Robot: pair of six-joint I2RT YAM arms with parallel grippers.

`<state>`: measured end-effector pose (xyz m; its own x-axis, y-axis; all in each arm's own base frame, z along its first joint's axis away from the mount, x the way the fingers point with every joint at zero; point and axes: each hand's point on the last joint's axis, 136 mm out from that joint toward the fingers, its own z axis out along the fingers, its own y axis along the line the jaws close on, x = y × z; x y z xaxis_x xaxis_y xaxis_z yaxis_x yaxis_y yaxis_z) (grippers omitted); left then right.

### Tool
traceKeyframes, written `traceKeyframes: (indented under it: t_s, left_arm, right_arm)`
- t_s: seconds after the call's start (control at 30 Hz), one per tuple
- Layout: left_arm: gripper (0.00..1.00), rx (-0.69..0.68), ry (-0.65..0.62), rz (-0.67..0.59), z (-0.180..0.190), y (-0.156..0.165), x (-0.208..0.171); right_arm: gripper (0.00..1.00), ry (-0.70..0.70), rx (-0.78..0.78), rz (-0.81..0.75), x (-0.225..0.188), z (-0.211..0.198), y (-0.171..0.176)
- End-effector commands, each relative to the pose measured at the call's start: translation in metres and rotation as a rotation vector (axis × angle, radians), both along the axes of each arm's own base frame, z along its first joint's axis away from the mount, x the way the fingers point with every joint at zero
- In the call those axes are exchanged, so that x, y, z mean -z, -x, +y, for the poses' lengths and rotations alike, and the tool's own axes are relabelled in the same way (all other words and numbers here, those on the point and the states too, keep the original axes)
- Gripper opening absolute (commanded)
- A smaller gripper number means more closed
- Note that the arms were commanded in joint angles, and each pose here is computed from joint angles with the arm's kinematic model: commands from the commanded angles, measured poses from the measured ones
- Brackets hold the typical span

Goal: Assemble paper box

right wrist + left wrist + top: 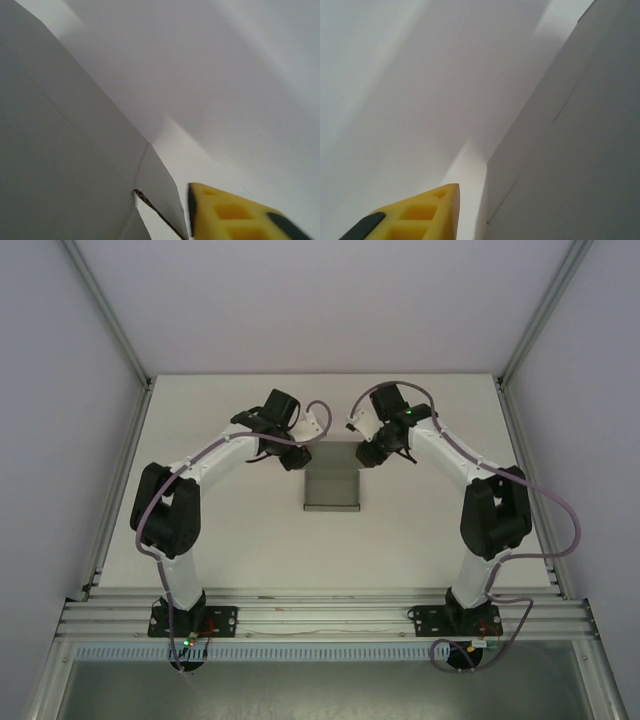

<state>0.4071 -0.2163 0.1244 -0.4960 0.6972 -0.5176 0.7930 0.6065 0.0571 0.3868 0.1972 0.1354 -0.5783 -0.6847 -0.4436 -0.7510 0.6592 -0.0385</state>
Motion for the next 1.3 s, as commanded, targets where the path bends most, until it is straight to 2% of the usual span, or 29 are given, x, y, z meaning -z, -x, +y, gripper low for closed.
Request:
traceKeyframes:
  t_s: [0.0, 0.03, 0.07, 0.1, 0.23, 0.37, 0.5, 0.6, 0.77, 0.87, 0.97, 1.17, 1.27]
  left_arm:
    - [0.21, 0.003, 0.008, -0.005, 0.002, -0.002, -0.01]
    - [0.15, 0.001, 0.012, -0.007, 0.001, -0.003, -0.01]
    - [0.04, -0.005, 0.013, -0.01, 0.002, -0.004, -0.011]
    - [0.0, -0.012, 0.014, -0.016, 0.002, -0.005, -0.014]
    - [0.0, -0.029, 0.03, -0.035, 0.001, -0.007, -0.021]
    - [0.0, -0.091, 0.075, -0.047, -0.001, -0.012, -0.033]
    - [0.0, -0.259, 0.141, -0.068, 0.003, -0.027, -0.043]
    - [0.0, -0.385, 0.22, -0.025, 0.0, -0.033, -0.044]
    - [0.0, -0.511, 0.343, 0.022, -0.015, -0.034, -0.042]
    - [0.0, -0.603, 0.388, -0.011, -0.017, -0.039, -0.048]
    - [0.0, -0.688, 0.426, 0.026, -0.021, -0.044, -0.047]
    - [0.0, -0.753, 0.484, 0.073, -0.037, -0.05, -0.044]
    - [0.0, -0.789, 0.552, 0.105, -0.044, -0.054, -0.048]
  right_arm:
    - [0.21, 0.01, 0.005, 0.017, 0.0, -0.003, -0.002]
    - [0.15, 0.013, 0.011, 0.02, 0.0, -0.003, -0.002]
    - [0.12, 0.015, 0.016, 0.025, 0.0, -0.003, -0.002]
    - [0.09, 0.012, 0.016, 0.03, -0.001, -0.003, -0.002]
    - [0.02, -0.002, 0.032, 0.035, -0.005, -0.001, -0.001]
    - [0.0, -0.041, 0.105, 0.026, -0.014, -0.001, -0.005]
    - [0.0, -0.14, 0.264, 0.031, -0.027, 0.004, -0.012]
    - [0.0, -0.215, 0.4, 0.051, -0.03, 0.006, -0.016]
    - [0.0, -0.326, 0.547, 0.013, -0.031, 0.018, -0.022]
    - [0.0, -0.368, 0.593, -0.012, -0.03, 0.028, -0.022]
    - [0.0, -0.378, 0.641, -0.033, -0.026, 0.033, -0.021]
    - [0.0, -0.375, 0.685, -0.046, -0.016, 0.046, -0.022]
    - [0.0, -0.39, 0.696, -0.05, -0.016, 0.054, -0.025]
